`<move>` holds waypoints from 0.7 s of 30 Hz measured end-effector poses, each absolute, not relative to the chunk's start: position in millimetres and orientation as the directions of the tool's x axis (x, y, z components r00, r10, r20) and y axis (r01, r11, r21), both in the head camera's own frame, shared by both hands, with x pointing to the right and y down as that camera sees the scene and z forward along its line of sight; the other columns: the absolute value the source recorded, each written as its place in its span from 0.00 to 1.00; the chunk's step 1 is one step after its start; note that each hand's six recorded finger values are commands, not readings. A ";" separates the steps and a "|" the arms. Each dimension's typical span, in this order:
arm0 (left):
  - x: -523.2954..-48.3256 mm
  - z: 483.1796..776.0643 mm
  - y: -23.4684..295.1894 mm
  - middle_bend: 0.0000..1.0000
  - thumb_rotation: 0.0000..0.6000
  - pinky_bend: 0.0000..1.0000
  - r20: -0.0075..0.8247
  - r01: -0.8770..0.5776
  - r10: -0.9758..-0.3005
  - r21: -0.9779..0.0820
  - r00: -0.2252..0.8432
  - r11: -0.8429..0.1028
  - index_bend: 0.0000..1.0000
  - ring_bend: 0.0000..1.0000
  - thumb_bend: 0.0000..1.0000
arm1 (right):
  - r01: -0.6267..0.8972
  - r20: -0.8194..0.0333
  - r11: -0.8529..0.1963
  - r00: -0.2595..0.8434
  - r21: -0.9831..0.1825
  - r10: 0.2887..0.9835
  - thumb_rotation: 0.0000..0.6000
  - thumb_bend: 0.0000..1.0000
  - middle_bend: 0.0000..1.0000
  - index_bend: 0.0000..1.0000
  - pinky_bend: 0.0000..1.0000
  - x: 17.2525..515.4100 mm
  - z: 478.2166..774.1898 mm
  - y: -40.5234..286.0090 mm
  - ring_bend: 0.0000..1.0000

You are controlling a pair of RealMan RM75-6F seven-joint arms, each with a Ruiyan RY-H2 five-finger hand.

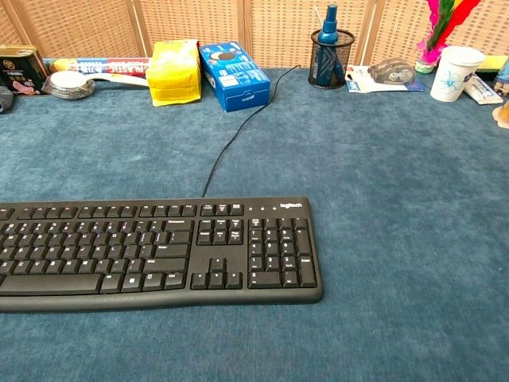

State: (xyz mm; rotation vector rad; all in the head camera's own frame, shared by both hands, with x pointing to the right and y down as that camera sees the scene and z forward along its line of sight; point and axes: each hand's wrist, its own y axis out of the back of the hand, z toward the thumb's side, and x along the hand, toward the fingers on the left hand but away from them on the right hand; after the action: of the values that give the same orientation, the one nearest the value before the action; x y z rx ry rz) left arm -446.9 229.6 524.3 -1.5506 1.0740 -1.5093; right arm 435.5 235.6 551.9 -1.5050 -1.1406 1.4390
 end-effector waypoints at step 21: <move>-435.5 515.1 221.5 1.00 0.00 0.86 0.356 -0.038 -0.934 -0.934 0.028 -0.357 0.37 1.00 0.15 | 0.105 -0.321 -0.316 -0.037 -0.943 0.946 0.00 0.30 0.30 0.26 0.30 439.7 545.8 238.5 0.33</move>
State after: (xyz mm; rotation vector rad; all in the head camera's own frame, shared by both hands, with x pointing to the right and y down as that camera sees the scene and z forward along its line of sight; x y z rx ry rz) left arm -435.5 221.5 515.1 -1.5156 1.0302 -1.4358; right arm 439.7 238.5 545.8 -1.4968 -1.1521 1.4402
